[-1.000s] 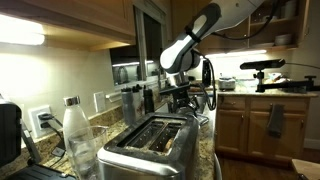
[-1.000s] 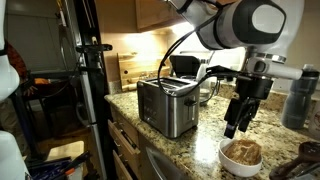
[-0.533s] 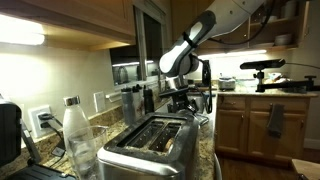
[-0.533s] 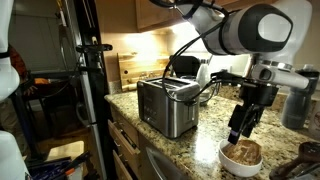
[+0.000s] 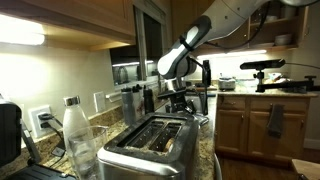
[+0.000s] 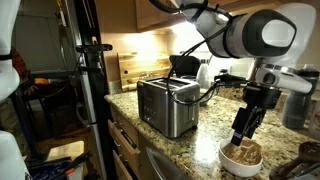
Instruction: Put the slices of bread in the toaster
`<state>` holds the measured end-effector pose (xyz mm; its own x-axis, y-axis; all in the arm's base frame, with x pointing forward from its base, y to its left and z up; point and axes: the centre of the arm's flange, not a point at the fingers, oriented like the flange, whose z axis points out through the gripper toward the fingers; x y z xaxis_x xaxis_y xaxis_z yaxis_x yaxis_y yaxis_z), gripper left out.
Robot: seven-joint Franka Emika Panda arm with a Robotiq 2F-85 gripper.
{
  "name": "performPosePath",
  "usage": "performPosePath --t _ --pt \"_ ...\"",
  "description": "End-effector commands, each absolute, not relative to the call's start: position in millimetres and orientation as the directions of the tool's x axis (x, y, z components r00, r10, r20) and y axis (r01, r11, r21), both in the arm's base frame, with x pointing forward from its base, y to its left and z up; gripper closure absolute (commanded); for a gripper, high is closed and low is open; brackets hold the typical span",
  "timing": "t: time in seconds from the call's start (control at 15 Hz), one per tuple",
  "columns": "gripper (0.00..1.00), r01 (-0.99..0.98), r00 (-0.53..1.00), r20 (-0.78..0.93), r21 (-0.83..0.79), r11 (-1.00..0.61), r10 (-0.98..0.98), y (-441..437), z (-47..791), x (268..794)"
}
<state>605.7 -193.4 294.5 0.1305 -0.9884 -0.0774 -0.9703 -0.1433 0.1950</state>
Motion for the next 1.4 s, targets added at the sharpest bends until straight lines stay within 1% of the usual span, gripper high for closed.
performPosePath --t 0.0,0.67,0.73,0.8,0.93,1.0,1.07,1.13,1.27,1.33 --pt "0.0 -0.973 0.139 -0.091 0.171 -0.153 -0.986 -199.6 291.5 614.0" --pt "0.0 -0.97 0.147 -0.101 0.177 -0.164 -0.984 -202.6 277.0 624.7" --pt "0.14 -0.97 0.148 -0.102 0.178 -0.165 -0.984 -202.7 275.8 625.4" --pt "0.16 -0.97 0.148 -0.102 0.177 -0.165 -0.984 -202.7 275.3 626.0" --pt "0.33 -0.97 0.149 -0.102 0.179 -0.165 -0.984 -203.0 274.6 626.7" --pt "0.39 -0.97 0.149 -0.102 0.18 -0.166 -0.983 -203.3 273.9 627.4" --pt "0.4 -0.97 0.149 -0.102 0.18 -0.166 -0.984 -203.5 273.4 628.0" --pt "0.44 -0.969 0.15 -0.101 0.18 -0.166 -0.983 -203.8 272.6 628.4" --pt "0.41 -0.968 0.152 -0.101 0.183 -0.169 -0.983 -204.1 272.1 629.0" --pt "0.45 -0.968 0.152 -0.101 0.183 -0.169 -0.983 -204.3 272.2 629.4"
